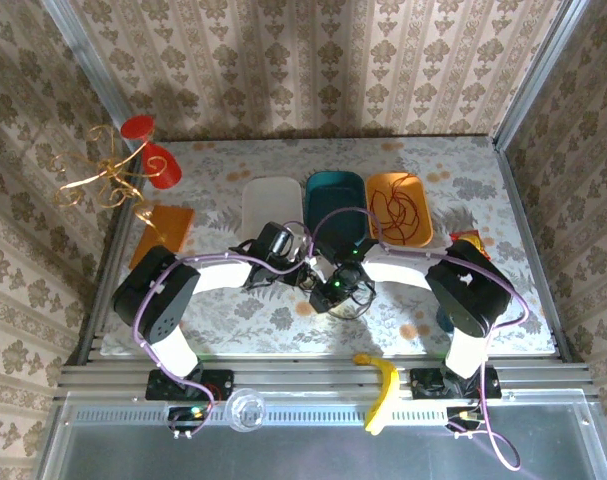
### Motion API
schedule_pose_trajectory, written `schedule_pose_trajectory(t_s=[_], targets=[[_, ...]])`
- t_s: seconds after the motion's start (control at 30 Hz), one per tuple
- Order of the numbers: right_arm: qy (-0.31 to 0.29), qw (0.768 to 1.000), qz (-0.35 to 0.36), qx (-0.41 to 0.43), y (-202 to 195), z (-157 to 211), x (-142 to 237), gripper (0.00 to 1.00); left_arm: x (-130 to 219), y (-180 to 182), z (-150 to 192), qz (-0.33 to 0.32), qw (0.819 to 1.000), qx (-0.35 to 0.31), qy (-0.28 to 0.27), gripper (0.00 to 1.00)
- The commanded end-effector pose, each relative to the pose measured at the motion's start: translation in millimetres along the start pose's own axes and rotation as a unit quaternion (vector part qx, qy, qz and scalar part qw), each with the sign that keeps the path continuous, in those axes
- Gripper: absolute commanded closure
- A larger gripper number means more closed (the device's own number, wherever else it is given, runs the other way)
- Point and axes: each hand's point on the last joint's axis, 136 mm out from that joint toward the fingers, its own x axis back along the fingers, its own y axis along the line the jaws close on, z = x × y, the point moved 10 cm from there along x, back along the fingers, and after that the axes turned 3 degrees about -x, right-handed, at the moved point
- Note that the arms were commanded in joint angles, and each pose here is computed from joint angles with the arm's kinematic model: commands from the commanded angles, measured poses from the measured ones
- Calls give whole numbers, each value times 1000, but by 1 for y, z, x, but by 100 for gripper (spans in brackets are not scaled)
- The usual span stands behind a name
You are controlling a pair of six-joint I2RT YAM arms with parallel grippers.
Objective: Untangle the cables
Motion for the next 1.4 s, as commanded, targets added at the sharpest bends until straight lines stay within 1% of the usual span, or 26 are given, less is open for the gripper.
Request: schedule_pose_trajectory(t_s=[0.0,0.07,0.1,0.17,0.23,0.33,0.4,0.47,0.57,0.63,0.7,0.83,1.0,1.03,1.07,1.27,1.3,1.33,1.37], targets=[[-41,999,4,5,-1,-16,-11,71,-6,-18,12,51,997,-33,44,100],[-47,999,8,5,-1,-17,-8,85,-6,-17,13,47,997,-31,45,100],[-53,999,11,5,-1,-16,-5,90,-6,-16,14,42,998,-30,47,100],[-70,997,14,4,0,-13,6,97,-7,-13,16,29,998,-26,49,100],[-96,995,15,2,2,-9,24,100,-8,-9,20,11,998,-21,53,100],[-150,987,55,6,4,-3,63,100,-10,-3,25,-22,998,-11,60,100],[-197,976,88,-3,4,0,95,100,-13,0,29,-35,997,-8,66,100],[-268,954,135,-16,4,3,132,100,-16,2,32,-41,996,-4,73,100],[-379,900,205,-65,-2,9,183,100,-19,4,34,-48,996,0,79,100],[-428,870,226,-96,-7,12,208,100,-20,5,35,-53,995,2,81,96],[-462,844,245,-121,-10,13,226,100,-20,5,35,-57,995,2,81,93],[-519,791,278,-165,-14,15,255,100,-19,8,39,-71,994,9,86,91],[-562,740,291,-228,-21,25,276,100,-18,11,47,-78,992,19,96,88],[-565,732,295,-241,-23,28,277,100,-18,11,49,-79,992,22,98,86],[-568,725,298,-251,-25,30,279,100,-18,12,51,-80,991,25,100,81],[-566,698,321,-300,-38,46,281,100,-16,15,61,-83,990,30,113,72],[-566,700,316,-299,-39,47,280,100,-15,16,62,-83,989,31,114,70],[-562,713,305,-288,-39,44,279,100,-15,16,62,-82,990,31,114,69],[-552,732,292,-272,-39,40,276,100,-16,15,61,-81,990,30,115,69]])
